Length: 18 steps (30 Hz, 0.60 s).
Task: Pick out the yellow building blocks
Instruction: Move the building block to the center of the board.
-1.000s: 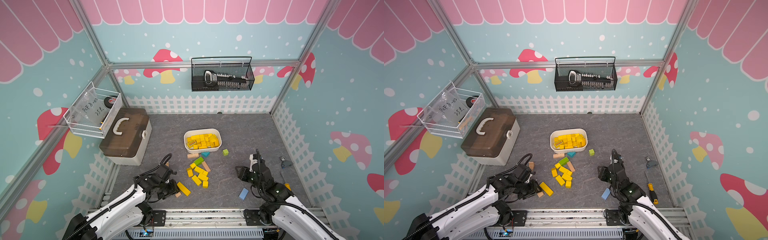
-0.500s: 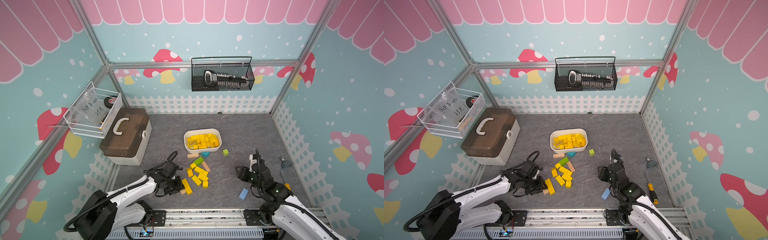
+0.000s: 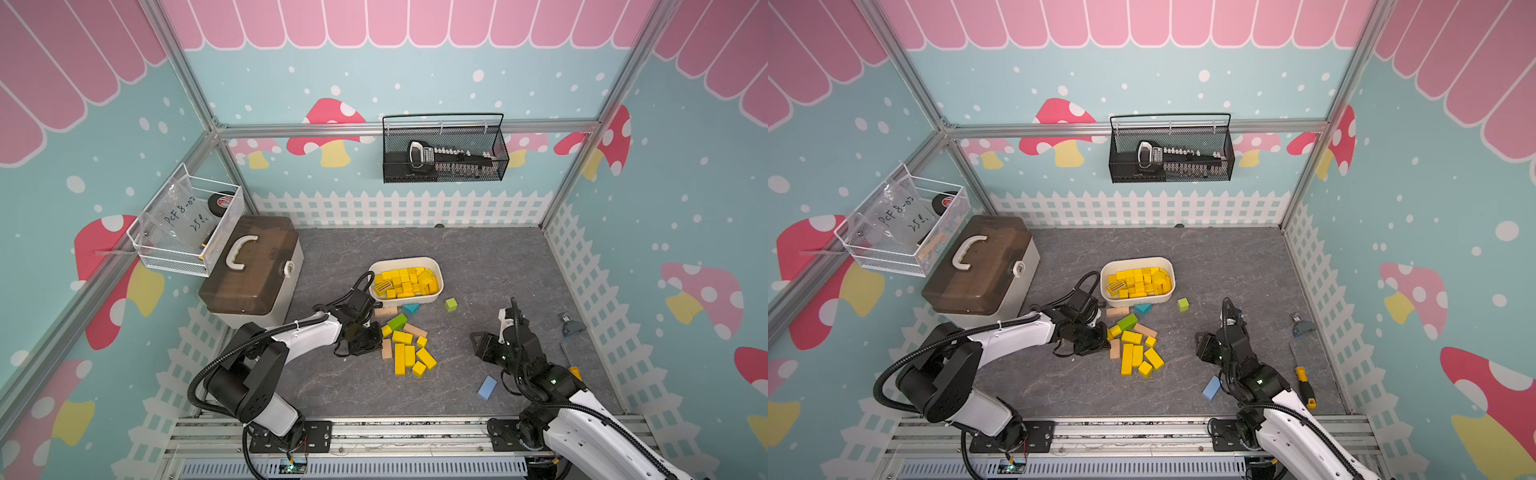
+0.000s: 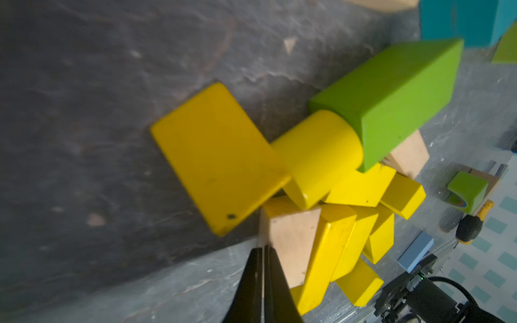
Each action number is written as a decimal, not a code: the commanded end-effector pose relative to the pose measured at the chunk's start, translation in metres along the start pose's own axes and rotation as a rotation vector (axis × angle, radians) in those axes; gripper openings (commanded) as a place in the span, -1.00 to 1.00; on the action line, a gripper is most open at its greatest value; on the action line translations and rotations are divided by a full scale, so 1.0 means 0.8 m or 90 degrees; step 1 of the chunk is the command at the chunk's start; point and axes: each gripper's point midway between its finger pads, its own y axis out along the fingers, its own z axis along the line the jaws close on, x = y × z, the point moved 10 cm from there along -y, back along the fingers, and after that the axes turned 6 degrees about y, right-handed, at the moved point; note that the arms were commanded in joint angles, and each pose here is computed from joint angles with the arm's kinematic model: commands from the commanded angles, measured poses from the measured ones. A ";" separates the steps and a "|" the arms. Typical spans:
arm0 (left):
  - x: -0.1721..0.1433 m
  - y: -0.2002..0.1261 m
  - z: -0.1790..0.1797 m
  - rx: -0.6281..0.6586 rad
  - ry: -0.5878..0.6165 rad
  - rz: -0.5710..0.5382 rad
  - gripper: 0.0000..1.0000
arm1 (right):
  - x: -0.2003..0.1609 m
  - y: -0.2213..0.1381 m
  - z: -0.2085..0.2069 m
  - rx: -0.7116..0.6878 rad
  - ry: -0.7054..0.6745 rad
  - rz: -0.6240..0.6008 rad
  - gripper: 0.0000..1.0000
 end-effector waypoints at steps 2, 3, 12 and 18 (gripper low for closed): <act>-0.006 -0.021 0.025 0.038 -0.004 -0.012 -0.79 | 0.000 0.000 -0.002 0.002 0.004 -0.006 0.16; -0.007 -0.026 0.021 0.029 0.003 -0.016 -0.75 | 0.000 0.000 -0.002 0.002 0.004 -0.006 0.16; -0.020 -0.049 -0.015 -0.030 0.081 -0.041 -0.26 | -0.001 0.000 -0.003 0.004 0.006 -0.007 0.16; -0.021 -0.043 -0.026 0.000 0.103 -0.046 -0.22 | -0.001 -0.002 -0.004 0.007 0.007 -0.011 0.16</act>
